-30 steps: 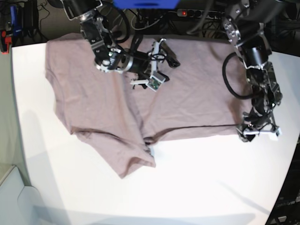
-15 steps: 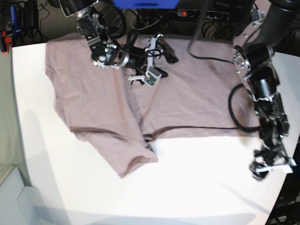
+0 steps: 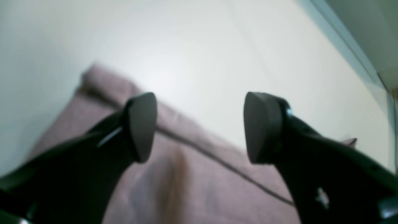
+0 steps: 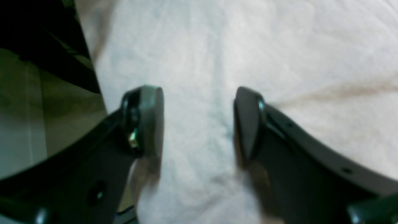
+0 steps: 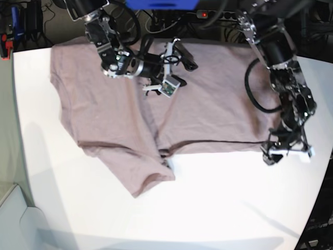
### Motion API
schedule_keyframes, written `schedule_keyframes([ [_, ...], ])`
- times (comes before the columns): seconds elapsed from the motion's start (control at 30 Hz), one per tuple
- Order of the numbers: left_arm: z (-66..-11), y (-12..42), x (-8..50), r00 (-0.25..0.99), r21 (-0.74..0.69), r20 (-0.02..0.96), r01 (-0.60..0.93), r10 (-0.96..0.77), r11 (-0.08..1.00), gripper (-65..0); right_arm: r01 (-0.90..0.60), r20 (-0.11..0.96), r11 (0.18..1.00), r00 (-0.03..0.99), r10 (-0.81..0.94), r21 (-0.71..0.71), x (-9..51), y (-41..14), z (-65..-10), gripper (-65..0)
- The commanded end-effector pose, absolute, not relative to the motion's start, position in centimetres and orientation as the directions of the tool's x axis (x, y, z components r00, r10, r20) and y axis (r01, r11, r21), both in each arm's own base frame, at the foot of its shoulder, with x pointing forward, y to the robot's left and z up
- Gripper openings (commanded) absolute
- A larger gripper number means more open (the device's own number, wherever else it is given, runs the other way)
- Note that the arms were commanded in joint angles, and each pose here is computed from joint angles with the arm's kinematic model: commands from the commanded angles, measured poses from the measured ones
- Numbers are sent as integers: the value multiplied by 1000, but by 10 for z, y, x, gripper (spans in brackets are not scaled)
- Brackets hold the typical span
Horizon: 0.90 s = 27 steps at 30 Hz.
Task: Layout the t-shirt on the table in an organized manner, then fold the t-shirt properly
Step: 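Grasp the shirt's side edge with the left gripper and pull outward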
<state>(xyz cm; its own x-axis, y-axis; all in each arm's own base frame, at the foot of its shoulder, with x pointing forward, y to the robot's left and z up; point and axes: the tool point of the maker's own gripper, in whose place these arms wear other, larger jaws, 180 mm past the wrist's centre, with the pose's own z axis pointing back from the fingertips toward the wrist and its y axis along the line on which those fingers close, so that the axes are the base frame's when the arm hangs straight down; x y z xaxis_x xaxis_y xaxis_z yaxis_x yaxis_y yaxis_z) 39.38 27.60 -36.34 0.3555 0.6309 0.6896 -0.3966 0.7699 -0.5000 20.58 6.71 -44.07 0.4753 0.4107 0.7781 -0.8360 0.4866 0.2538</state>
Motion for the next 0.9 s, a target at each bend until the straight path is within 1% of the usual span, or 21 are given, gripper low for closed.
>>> schedule_keyframes([
  [0.0,-350,286,401,287,-524,709,-397,644,754,-223,-842,630,502,502,593,197,187,35,-479,-319],
  [0.07,-367,286,395,272,-549,676,-433,685,715,-223,-842,631,502,501,593,196,188,35,-478,-319],
  [0.2,-393,282,394,285,-560,638,-467,716,685,-223,-843,631,501,500,594,196,187,36,-478,-319],
  [0.5,-421,274,426,265,-604,570,-506,778,615,-223,-843,627,502,500,597,195,187,34,-479,-319],
  [0.57,-411,267,443,255,-632,572,-469,780,617,-223,-843,626,502,501,597,196,186,34,-480,-319],
  [0.67,-382,264,468,231,-665,595,-395,770,633,-223,-842,624,502,503,597,199,185,34,-480,-319],
  [0.87,-318,311,499,126,-664,663,-357,738,657,-223,-842,623,502,505,598,200,184,33,-481,-319],
])
